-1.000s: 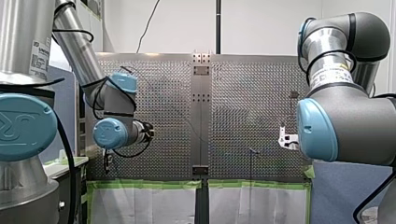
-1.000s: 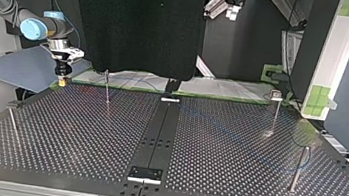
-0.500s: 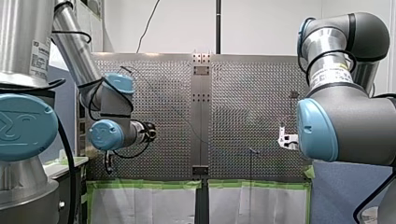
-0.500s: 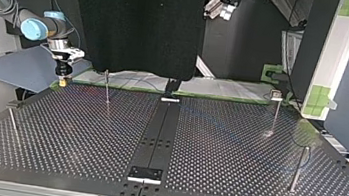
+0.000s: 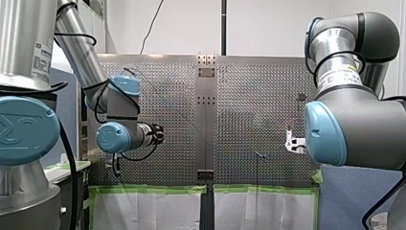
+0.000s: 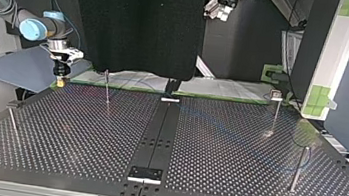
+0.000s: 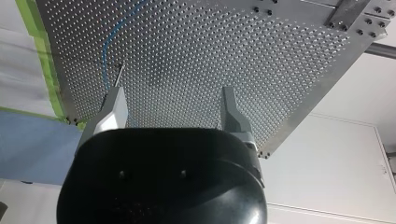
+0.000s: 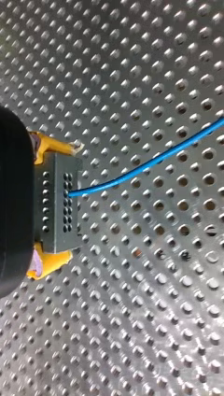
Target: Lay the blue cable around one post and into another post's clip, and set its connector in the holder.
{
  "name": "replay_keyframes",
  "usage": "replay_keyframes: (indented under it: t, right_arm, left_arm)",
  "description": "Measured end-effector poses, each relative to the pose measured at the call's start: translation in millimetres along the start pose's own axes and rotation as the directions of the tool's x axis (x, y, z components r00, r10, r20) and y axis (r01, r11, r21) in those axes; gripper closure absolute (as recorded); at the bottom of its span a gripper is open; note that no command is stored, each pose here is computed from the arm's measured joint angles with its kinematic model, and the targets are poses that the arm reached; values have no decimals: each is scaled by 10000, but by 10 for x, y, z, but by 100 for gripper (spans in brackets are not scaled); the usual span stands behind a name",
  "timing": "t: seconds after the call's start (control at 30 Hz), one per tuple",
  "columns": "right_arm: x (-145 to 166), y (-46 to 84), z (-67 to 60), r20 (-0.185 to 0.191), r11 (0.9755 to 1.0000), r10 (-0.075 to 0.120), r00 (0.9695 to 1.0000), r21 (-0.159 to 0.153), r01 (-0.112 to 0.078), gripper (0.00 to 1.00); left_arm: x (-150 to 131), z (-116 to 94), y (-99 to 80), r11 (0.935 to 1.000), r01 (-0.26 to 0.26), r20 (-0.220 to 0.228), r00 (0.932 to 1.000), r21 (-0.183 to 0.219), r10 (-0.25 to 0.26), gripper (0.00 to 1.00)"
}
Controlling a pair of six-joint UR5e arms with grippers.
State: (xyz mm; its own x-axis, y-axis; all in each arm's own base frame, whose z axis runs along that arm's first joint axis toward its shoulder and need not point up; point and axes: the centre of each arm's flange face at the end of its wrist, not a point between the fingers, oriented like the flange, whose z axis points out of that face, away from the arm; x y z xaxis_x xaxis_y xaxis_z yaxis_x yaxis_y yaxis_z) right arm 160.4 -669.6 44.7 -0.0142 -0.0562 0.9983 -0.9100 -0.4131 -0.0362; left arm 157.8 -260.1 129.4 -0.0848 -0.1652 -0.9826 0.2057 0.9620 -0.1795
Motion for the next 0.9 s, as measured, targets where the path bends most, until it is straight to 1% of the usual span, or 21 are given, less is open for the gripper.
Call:
replay_keyframes:
  t: [0.07,0.13,0.23,0.3,0.4,0.5,0.63,0.77,0.9]
  right_arm:
    - [98,15,7,-91,9998,-75,9999,-188,74,100]
    - [197,28,11,-172,9993,-98,9998,-355,92,100]
    - [398,58,16,-376,9978,-23,9993,-667,-2,100]
    - [545,69,22,-567,9962,45,9984,-860,-94,100]
    - [744,55,31,-846,9951,59,9964,-978,-142,100]
    - [941,-4,39,-1081,9955,11,9941,-936,-113,100]
    - [1186,-124,39,-1295,9969,-57,9916,-788,-46,100]
    - [1425,-361,41,-1447,9989,-86,9894,-474,18,100]
    - [1621,-595,34,-1586,9998,-113,9873,-167,88,100]
  left_arm:
    - [1,1,1,10000,-2,-3,10000,-7,2,0]
    - [0,2,2,10000,1,-2,10000,-14,-1,0]
    - [0,1,3,10000,4,-1,10000,-17,-4,0]
    - [0,2,2,10000,10,4,10000,-16,-10,0]
    - [-1,2,2,10000,18,11,10000,-15,-18,0]
    - [-1,3,1,10000,22,15,10000,-15,-22,0]
    - [-1,2,1,10000,19,9,10000,-14,-19,0]
    - [3,-3,5,10000,5,-16,10000,-20,-5,0]
    - [6,-8,9,10000,-4,-30,10000,-25,4,0]
